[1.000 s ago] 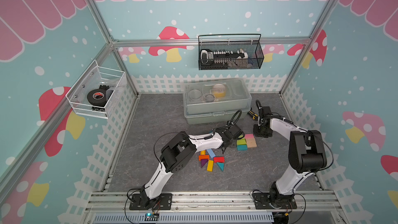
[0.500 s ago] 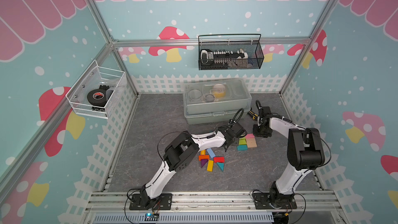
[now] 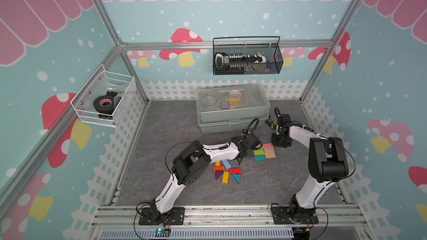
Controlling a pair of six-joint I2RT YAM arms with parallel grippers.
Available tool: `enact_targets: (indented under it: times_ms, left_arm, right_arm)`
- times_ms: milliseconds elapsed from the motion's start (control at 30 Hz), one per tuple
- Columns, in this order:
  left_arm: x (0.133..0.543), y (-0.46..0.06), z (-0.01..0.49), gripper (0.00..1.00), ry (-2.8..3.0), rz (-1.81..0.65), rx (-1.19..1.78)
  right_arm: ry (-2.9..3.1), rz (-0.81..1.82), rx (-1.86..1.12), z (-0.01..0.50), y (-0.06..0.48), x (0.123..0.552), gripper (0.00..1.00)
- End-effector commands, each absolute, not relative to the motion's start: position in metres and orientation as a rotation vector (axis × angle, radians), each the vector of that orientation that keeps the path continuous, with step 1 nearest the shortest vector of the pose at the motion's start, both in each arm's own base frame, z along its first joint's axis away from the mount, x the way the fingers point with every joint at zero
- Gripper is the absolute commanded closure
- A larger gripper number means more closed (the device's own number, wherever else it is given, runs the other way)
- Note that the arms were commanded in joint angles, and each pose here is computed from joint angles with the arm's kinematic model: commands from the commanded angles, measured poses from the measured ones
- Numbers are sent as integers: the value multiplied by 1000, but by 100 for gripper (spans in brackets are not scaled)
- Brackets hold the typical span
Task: Assemble a piece of candy with building blocks
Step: Adjust the building block at the center of the board.
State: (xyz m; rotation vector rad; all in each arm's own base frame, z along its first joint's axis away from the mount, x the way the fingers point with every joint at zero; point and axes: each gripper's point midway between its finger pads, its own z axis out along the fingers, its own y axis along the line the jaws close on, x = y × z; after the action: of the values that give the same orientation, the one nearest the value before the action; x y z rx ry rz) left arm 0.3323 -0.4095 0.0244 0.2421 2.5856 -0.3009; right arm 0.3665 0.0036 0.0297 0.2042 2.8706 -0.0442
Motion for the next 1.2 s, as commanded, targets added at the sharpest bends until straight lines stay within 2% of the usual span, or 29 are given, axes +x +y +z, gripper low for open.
enact_targets:
  times_ms: [0,633,933,1167]
  left_arm:
    - [313,-398,9,54,2650,-272,234]
    - [307,-430,-2,54,2664,-315,324]
    - [309,-426,0,54,2659,-289,320]
    - [298,-399,4,54,2665,-245,260]
  right_arm:
    - [2862,-62,217,35,-1,361,68]
    - [2850,-53,221,40,-1,356,68]
    - [2852,-55,223,39,-1,353,68]
    - [2848,-55,223,40,-1,353,68]
